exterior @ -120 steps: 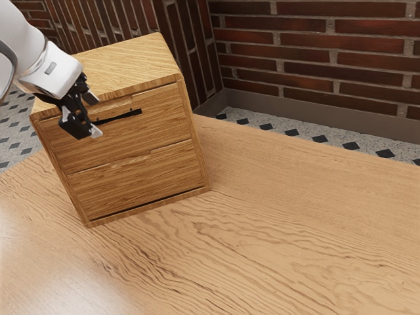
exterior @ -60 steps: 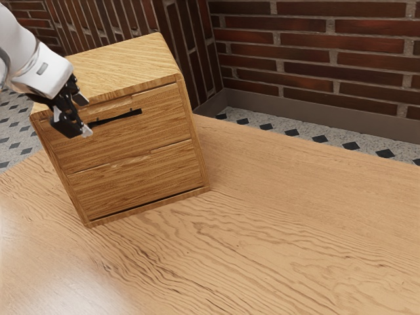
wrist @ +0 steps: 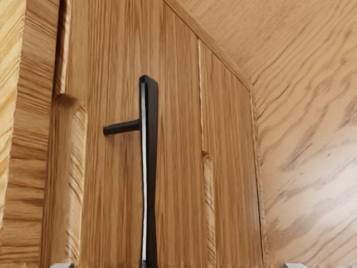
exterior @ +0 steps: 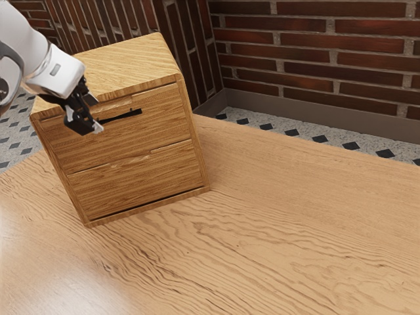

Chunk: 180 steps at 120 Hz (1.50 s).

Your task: Pull the drawer handle with one arm to open the drawer

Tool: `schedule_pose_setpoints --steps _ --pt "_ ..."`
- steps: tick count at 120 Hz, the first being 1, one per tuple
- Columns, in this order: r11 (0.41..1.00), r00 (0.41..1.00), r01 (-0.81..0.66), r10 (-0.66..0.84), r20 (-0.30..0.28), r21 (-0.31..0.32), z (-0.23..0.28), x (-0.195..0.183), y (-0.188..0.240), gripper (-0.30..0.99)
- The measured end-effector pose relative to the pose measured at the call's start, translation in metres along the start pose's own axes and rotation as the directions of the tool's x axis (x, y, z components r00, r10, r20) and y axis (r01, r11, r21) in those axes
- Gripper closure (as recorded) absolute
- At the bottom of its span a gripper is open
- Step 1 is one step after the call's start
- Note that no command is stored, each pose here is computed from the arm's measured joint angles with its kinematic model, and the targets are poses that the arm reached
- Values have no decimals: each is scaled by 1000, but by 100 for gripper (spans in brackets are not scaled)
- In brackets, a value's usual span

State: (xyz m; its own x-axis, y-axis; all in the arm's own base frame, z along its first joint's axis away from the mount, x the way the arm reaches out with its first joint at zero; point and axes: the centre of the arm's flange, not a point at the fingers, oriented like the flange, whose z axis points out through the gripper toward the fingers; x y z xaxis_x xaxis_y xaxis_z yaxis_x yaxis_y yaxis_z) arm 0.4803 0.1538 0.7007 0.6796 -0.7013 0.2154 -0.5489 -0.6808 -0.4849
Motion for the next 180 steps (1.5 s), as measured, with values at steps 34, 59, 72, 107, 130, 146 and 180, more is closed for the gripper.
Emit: schedule_pose_setpoints --steps 34,59,72,107,130,146,180 --pt "1000 1000 14 -14 15 -9 29 6 -6 23" --pt "1000 1000 -16 16 14 -23 38 24 11 23" --pt "1000 1000 -9 10 19 -28 41 22 12 22" --pt "999 999 33 -32 28 -20 39 6 2 23" --pt "998 998 51 -50 39 -27 47 0 0 22" --pt "998 998 48 -47 39 -32 50 4 3 22" --pt "999 1000 0 1 22 -44 37 28 27 22"
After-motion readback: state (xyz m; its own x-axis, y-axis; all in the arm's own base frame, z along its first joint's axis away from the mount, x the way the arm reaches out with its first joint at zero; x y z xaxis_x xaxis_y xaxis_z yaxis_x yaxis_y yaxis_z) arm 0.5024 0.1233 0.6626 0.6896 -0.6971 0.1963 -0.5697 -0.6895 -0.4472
